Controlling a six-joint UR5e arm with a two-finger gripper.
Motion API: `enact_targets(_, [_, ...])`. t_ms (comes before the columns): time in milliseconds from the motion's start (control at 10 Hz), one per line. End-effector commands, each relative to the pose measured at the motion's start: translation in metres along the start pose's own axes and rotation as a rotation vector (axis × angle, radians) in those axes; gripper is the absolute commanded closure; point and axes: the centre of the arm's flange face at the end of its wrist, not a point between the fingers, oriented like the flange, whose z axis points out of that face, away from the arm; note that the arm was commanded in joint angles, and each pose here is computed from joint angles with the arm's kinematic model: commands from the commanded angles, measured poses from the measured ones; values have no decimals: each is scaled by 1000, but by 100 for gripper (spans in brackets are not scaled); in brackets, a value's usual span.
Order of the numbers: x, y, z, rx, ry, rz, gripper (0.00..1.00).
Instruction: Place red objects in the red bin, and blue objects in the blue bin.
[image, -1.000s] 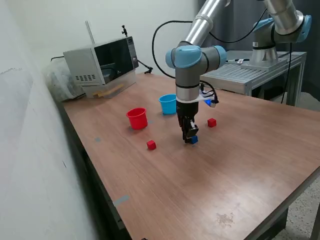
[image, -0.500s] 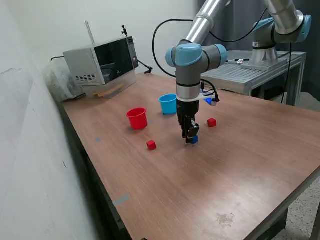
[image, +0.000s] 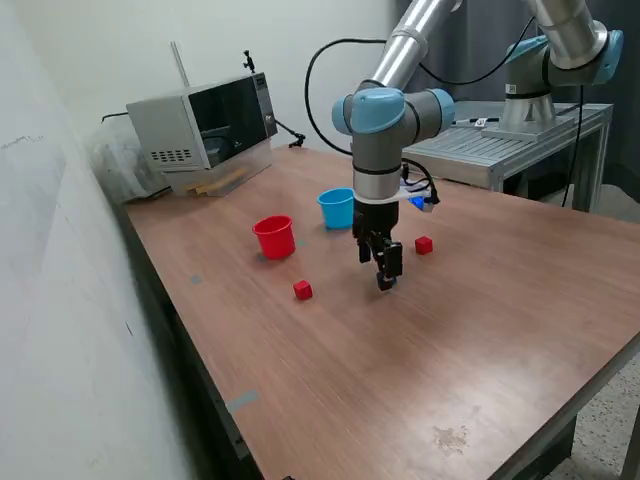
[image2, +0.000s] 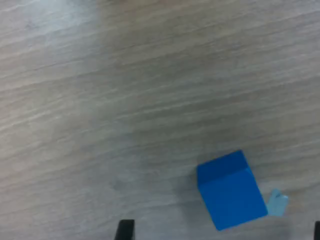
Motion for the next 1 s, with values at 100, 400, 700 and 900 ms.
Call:
enact_targets(100, [-4, -2, 5, 12, -5, -55, 0])
enact_targets(400, [-5, -7, 5, 20, 1, -115, 0])
enact_targets(700, [-6, -14, 1, 32, 22, -177, 0])
enact_targets(900, [-9, -21, -6, 38, 30, -196, 0])
